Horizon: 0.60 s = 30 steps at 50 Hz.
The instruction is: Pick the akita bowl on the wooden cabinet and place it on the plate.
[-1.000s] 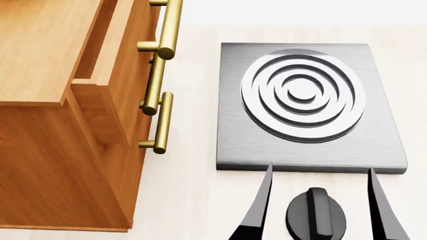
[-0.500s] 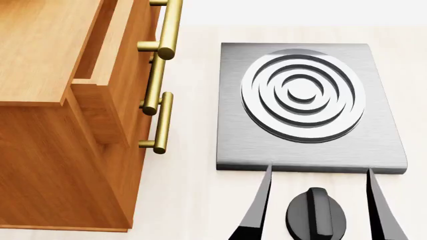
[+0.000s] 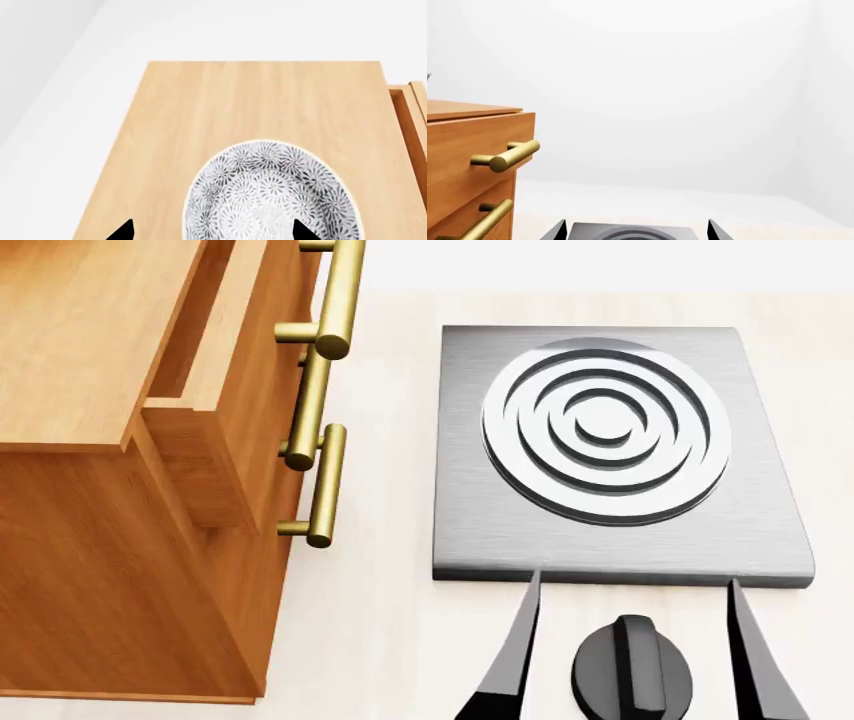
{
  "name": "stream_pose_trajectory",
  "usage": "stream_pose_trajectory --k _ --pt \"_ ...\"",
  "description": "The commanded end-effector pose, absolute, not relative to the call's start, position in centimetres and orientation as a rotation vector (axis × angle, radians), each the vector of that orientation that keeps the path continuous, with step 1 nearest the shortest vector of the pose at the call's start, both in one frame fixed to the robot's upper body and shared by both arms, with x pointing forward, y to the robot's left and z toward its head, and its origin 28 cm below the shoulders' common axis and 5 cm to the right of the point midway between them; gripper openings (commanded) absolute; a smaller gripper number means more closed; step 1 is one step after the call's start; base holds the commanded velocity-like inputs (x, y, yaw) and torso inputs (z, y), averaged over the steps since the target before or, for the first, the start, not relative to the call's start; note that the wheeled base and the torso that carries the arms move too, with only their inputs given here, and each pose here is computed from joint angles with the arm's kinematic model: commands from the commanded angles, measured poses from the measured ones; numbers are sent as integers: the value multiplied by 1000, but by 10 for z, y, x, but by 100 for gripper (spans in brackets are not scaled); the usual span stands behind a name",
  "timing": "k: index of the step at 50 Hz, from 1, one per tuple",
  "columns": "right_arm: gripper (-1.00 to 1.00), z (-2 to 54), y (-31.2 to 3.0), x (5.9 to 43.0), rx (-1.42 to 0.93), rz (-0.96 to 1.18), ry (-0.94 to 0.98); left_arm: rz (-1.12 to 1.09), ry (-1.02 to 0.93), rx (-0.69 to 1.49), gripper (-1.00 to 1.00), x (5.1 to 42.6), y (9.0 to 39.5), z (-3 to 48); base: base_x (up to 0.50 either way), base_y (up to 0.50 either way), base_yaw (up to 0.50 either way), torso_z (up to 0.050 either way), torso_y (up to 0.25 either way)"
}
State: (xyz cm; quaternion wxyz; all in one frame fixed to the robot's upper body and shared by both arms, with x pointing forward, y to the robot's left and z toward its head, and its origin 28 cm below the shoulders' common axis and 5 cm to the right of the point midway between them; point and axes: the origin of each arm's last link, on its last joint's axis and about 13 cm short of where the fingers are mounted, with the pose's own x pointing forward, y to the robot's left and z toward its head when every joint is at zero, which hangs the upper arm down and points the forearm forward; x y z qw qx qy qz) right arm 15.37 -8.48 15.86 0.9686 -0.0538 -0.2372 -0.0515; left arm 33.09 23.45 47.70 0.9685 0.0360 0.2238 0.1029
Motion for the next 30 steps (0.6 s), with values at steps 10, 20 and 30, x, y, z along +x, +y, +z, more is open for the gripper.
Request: stream_pose_trajectory --k 10,20,30 --pt "100 155 -85 156 -112 -104 -467 210 479 46 100 339 237 464 0 0 0 0 0" --pt "100 151 -85 159 -111 -103 -453 217 501 35 100 345 238 453 0 0 0 0 0" --pt "100 150 -84 160 -113 -101 -443 224 522 16 100 347 240 449 0 0 0 0 0"
